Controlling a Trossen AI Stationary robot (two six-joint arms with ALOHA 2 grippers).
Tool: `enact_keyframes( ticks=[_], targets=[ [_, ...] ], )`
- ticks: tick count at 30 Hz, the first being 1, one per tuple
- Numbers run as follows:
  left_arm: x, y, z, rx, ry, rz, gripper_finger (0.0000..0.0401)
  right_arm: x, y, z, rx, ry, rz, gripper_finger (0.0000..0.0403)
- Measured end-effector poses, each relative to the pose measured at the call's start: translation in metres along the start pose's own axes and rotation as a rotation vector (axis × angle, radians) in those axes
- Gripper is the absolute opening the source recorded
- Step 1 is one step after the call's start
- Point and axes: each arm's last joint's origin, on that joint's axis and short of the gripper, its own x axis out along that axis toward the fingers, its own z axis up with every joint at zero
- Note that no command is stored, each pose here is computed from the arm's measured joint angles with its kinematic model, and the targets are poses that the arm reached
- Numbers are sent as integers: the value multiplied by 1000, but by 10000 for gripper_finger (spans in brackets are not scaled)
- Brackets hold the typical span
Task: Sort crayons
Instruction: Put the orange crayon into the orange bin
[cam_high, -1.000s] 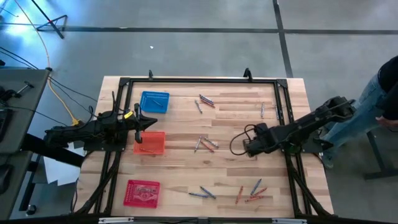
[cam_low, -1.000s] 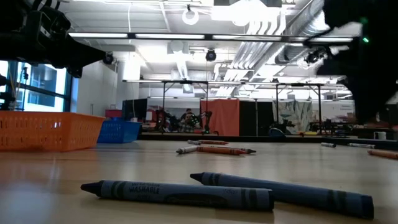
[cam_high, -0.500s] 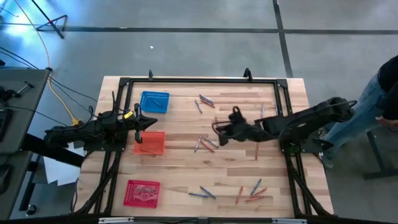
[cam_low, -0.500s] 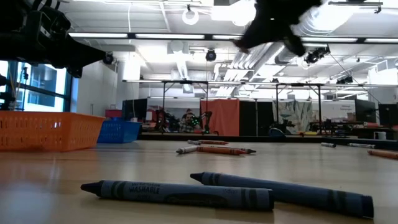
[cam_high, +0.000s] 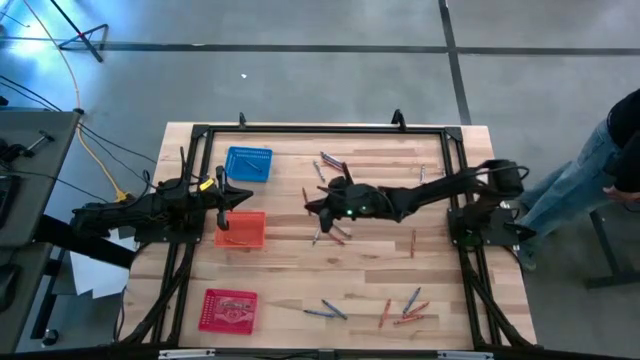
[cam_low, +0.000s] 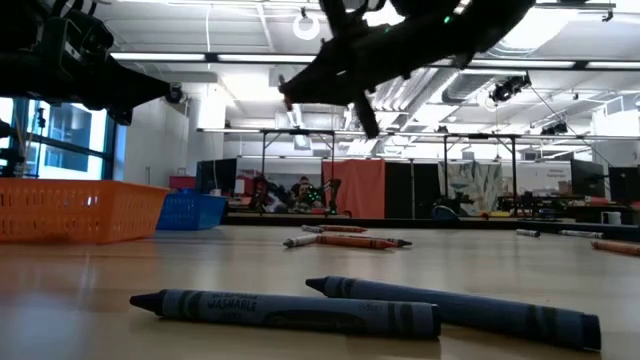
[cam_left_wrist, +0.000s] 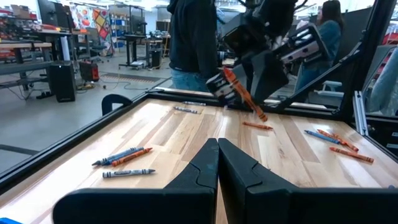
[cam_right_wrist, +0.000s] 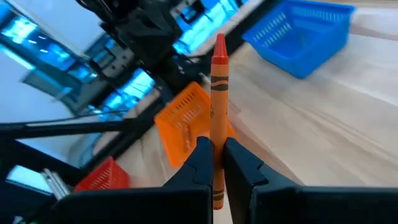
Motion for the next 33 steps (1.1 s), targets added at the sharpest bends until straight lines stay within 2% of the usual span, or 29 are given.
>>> enact_keyframes(
  ticks=[8, 14, 20, 27, 33],
  targets=[
    [0, 0, 0, 0, 0, 0, 1, 32, -20, -9, -1, 8, 40, 5],
    [0, 0, 0, 0, 0, 0, 1, 70, -6, -4, -84, 23, 121, 5],
    [0, 0, 0, 0, -1, 0, 1, 111, -1, -9, -157, 48, 135, 5],
    [0, 0, 0, 0, 0, 0, 1, 146, 8, -12, -163, 73, 269, 5],
    [0, 0, 0, 0, 0, 0, 1, 162, 15, -13, -166, 86, 318, 5]
  ],
)
